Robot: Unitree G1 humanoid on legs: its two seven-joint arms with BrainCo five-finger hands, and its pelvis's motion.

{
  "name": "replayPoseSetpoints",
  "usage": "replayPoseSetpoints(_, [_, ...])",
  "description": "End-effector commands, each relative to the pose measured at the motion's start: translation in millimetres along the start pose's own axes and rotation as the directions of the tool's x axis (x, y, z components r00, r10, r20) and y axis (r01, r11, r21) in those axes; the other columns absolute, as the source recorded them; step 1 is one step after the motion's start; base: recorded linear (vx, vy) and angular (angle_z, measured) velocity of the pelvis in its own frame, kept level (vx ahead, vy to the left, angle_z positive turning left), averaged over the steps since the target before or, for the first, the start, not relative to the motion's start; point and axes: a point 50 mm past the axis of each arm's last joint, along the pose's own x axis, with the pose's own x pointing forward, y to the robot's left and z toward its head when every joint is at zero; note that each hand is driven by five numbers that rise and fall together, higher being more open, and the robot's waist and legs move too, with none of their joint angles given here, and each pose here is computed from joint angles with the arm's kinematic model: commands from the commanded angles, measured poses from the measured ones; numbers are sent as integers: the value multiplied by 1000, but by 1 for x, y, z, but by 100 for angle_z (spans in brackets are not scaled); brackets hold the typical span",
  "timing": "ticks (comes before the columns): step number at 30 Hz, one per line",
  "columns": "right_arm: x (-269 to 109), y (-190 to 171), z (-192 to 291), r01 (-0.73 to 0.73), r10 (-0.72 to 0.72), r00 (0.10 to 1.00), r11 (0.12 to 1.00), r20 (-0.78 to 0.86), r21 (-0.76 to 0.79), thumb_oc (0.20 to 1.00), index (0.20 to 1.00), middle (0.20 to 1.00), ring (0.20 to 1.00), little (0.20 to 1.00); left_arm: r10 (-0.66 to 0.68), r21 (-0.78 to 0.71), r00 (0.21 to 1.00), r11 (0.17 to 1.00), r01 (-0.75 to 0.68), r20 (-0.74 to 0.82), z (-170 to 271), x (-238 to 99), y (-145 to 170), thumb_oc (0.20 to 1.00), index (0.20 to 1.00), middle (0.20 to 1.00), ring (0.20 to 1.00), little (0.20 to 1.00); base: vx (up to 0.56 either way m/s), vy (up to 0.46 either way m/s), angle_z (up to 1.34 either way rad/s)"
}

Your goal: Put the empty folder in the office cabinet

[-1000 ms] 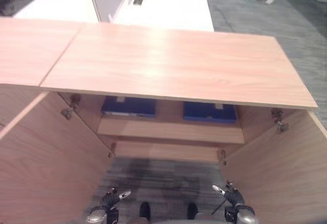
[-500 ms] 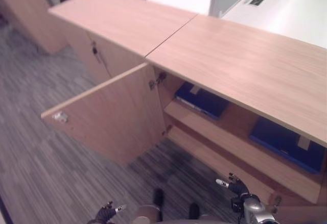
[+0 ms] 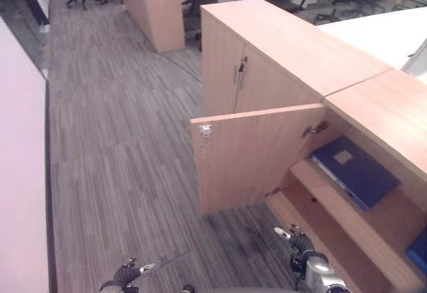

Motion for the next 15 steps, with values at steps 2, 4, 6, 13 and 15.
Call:
replayPoseSetpoints(2, [2,-13,7,28,-27,1000,999,15,-32,1000,1000,1000,1000,1000,6,-23,996,1000,-4,93,25,5,-7,1000,1000,1000,1000,1000,15,268,-27])
replayPoseSetpoints(4, [-1,-18,-1,50,-50,999,999,-5,-7,1000,1000,1000,1000,1000,-13,-37,993,999,17,120,31,6,-11,1000,1000,1000,1000,1000,51,102,42])
replayPoseSetpoints(6, [-3,-21,-10,52,-53,998,999,-37,-13,1000,1000,1000,1000,1000,-10,-51,991,999,17,135,35,6,-12,1000,1000,1000,1000,1000,113,-39,62])
replayPoseSetpoints(13, [-10,-33,-24,72,-75,994,997,-75,-39,1000,1000,1000,1000,1000,-29,-80,944,995,59,329,81,4,-24,1000,1000,1000,1000,1000,86,-37,2])
replayPoseSetpoints(15, [-11,-34,-27,74,-78,993,996,-85,-52,1000,1000,1000,1000,1000,-29,-91,920,993,70,390,100,3,-26,1000,1000,1000,1000,1000,69,-33,-8])
